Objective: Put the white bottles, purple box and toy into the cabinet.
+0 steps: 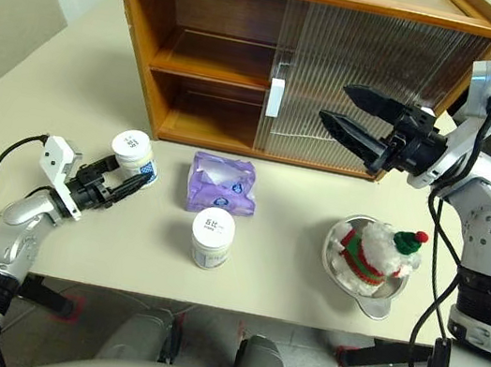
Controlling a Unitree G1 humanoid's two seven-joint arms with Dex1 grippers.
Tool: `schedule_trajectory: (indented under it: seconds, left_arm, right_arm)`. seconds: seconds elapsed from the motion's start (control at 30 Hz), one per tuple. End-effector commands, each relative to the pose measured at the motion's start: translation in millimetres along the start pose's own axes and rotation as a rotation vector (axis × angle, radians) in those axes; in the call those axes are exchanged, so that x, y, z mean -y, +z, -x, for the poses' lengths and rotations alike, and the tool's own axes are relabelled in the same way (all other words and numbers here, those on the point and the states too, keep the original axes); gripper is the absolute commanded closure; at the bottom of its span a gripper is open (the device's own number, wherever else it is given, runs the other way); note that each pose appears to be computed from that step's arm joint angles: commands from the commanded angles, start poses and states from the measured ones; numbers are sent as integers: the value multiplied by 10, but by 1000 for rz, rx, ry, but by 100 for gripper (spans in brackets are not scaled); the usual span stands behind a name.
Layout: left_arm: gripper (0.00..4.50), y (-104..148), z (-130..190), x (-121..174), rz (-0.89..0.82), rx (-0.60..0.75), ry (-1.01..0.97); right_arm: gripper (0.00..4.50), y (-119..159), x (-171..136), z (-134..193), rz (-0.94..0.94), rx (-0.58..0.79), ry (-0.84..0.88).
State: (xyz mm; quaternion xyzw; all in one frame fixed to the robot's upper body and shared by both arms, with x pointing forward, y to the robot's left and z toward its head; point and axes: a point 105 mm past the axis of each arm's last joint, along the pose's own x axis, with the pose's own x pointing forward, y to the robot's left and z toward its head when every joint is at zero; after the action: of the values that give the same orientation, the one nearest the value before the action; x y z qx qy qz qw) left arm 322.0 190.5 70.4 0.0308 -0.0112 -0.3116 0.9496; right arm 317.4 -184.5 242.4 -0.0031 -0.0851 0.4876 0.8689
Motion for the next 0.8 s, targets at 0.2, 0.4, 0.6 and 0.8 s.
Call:
schedule_trajectory:
  seconds: [0.2, 0.4, 0.6, 0.8]
  left_arm:
    - [147, 442, -359, -132, -60, 79, 90]
    - [147, 464, -567, -59, -27, 69, 84]
    - [147, 401, -690, -1, -2, 61, 101]
    - [147, 320, -830, 17, 12, 36, 177]
  right_arm:
    - [0, 39, -28, 23, 20, 13, 2]
    - [0, 43, -44, 38, 22, 15, -4]
    - [0, 43, -53, 62, 22, 17, -13]
    - [0, 46, -53, 64, 24, 18, -19]
